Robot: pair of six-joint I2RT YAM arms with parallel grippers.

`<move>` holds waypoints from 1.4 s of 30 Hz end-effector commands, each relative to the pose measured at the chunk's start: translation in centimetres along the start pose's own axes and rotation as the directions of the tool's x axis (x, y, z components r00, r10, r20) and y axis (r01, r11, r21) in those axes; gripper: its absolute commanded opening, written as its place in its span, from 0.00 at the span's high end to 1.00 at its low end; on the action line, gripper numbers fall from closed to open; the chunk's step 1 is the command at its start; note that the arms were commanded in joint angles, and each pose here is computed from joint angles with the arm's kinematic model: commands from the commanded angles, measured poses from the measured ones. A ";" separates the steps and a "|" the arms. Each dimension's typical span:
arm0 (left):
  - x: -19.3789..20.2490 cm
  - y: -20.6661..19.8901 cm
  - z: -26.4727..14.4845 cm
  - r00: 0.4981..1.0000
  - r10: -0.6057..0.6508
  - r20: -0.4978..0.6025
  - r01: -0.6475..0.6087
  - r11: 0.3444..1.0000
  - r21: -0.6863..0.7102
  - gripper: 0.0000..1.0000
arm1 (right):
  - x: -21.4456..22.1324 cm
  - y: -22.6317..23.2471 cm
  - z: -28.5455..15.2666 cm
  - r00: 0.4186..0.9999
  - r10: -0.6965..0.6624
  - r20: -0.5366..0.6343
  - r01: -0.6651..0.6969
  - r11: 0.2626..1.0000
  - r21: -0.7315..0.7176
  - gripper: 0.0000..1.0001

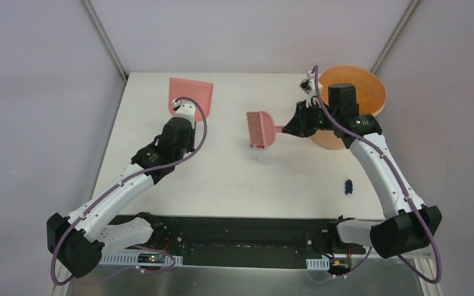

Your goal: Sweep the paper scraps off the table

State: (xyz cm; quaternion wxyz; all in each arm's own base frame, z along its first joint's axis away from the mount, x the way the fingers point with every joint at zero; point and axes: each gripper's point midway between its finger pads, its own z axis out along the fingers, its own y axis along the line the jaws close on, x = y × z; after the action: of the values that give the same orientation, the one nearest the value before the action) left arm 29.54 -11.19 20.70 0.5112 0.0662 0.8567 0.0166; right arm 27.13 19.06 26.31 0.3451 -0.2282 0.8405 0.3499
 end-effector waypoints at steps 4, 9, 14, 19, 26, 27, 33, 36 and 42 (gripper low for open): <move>-0.6 -1.5 0.1 0.999 0.037 0.013 -0.038 0.998 0.044 1.00 | -4.6 -4.8 3.2 0.993 -0.037 0.111 0.022 0.991 0.132 1.00; 0.0 -2.1 0.4 0.998 0.070 -0.003 -0.069 0.996 0.061 1.00 | -4.9 -6.0 6.6 0.988 0.094 0.120 -0.102 0.993 0.066 1.00; 1.3 -4.1 0.9 0.989 0.136 -0.055 -0.127 0.983 0.133 1.00 | -2.5 -9.1 8.6 0.982 0.185 0.042 -0.189 0.970 0.151 1.00; 3.2 -6.5 1.3 0.963 0.235 -0.130 -0.201 0.953 0.228 1.00 | -0.4 -11.5 7.7 0.985 0.170 0.003 -0.163 0.941 0.297 1.00; 6.3 -10.9 -0.1 0.883 0.421 -0.207 -0.336 0.875 0.349 1.00 | 3.5 -11.1 3.1 0.982 0.138 -0.132 -0.073 0.909 0.411 1.00; 7.0 -11.5 -0.5 0.852 0.469 -0.232 -0.370 0.854 0.366 1.00 | 4.2 -10.6 2.3 0.982 0.125 -0.144 -0.056 0.911 0.409 1.00; 12.8 -14.8 -4.7 0.708 0.581 -0.402 -0.356 0.785 0.508 1.00 | 5.0 -6.9 -3.7 0.997 -0.033 -0.063 0.056 0.908 0.415 1.00; 14.2 -15.3 -6.7 0.693 0.567 -0.446 -0.293 0.787 0.543 1.00 | 4.5 -6.8 -6.9 0.993 -0.112 0.023 0.085 0.861 0.501 1.00; 16.4 -16.0 -8.5 0.633 0.584 -0.508 -0.234 0.770 0.593 1.00 | 4.8 -6.1 -7.7 0.978 -0.155 0.140 0.071 0.878 0.474 1.00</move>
State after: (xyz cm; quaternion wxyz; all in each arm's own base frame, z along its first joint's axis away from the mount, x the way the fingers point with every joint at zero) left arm 15.04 -24.25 9.11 0.1596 0.3918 0.9058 -0.0218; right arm 23.93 8.69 24.82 0.4656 -0.1528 0.8620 0.1297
